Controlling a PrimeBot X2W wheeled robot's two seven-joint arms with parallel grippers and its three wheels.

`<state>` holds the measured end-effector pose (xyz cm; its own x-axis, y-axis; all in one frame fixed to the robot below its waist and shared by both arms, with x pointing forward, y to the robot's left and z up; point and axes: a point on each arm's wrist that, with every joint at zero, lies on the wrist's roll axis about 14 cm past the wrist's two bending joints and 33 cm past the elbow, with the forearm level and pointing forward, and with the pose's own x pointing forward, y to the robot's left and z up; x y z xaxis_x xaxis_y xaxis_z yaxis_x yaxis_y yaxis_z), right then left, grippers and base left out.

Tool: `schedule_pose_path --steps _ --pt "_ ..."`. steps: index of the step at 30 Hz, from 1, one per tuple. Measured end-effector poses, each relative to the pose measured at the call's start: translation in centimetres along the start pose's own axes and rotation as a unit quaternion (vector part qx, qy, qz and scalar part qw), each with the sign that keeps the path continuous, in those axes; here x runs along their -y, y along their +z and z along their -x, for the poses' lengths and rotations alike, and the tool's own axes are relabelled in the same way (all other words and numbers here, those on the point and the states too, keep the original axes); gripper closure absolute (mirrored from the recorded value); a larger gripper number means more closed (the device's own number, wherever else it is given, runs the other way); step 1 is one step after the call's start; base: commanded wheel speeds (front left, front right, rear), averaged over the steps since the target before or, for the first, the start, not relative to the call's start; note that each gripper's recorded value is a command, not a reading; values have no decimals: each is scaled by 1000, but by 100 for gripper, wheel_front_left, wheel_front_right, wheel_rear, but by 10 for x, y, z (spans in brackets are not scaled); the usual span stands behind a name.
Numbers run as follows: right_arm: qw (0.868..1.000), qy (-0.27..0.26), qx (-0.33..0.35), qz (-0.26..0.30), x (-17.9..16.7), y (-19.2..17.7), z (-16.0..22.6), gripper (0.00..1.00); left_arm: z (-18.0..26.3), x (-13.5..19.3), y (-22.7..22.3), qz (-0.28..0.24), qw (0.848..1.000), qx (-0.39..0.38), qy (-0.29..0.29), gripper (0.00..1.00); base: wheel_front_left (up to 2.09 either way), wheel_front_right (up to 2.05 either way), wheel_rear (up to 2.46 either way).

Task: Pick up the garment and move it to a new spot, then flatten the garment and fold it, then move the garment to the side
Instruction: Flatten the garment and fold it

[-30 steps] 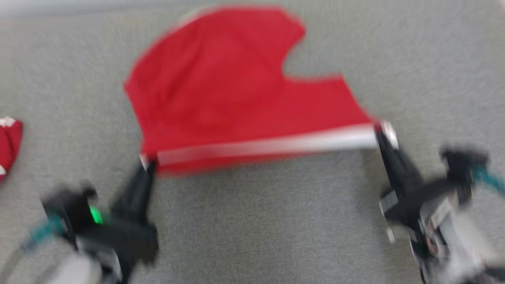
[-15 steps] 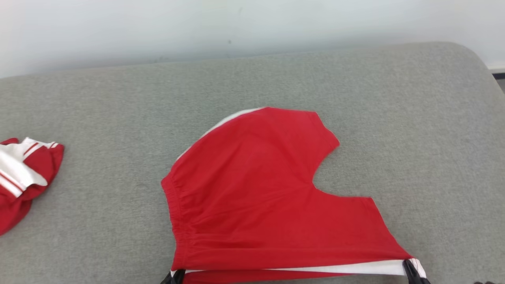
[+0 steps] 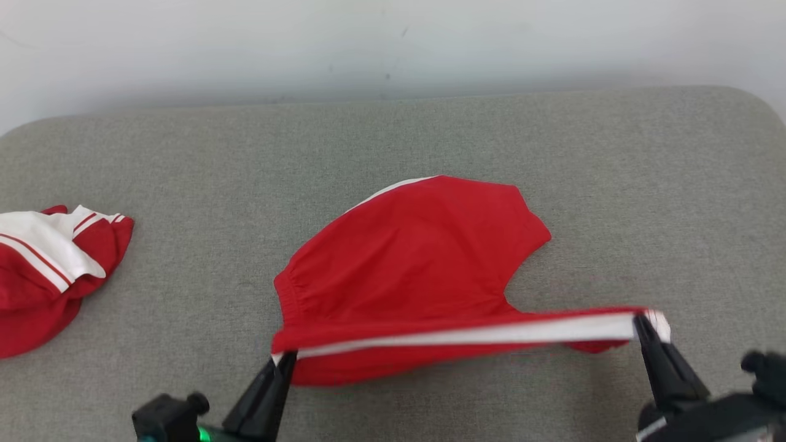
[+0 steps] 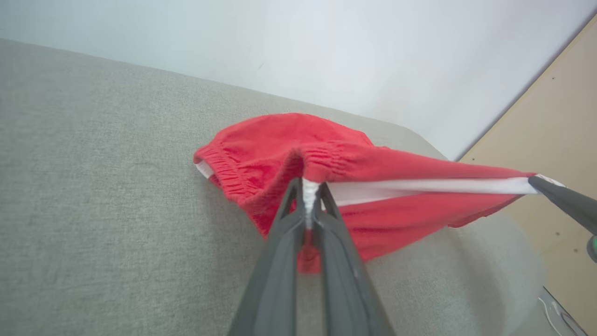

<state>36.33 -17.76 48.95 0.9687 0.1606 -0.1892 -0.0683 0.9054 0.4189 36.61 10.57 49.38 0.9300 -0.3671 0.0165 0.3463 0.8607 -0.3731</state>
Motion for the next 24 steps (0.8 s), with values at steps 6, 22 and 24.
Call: schedule_pose_path --steps 6,22,24 --pt "999 32 24 36 -14 31 -61 100 -36 -11 21 -14 999 31 -5 100 0 0 0" --pt "996 38 -26 72 -33 7 -209 100 -96 -68 7 -8 998 9 64 100 0 0 0" --pt "996 34 -35 74 -33 -2 -222 100 -99 -73 5 -10 997 5 72 100 0 0 0"
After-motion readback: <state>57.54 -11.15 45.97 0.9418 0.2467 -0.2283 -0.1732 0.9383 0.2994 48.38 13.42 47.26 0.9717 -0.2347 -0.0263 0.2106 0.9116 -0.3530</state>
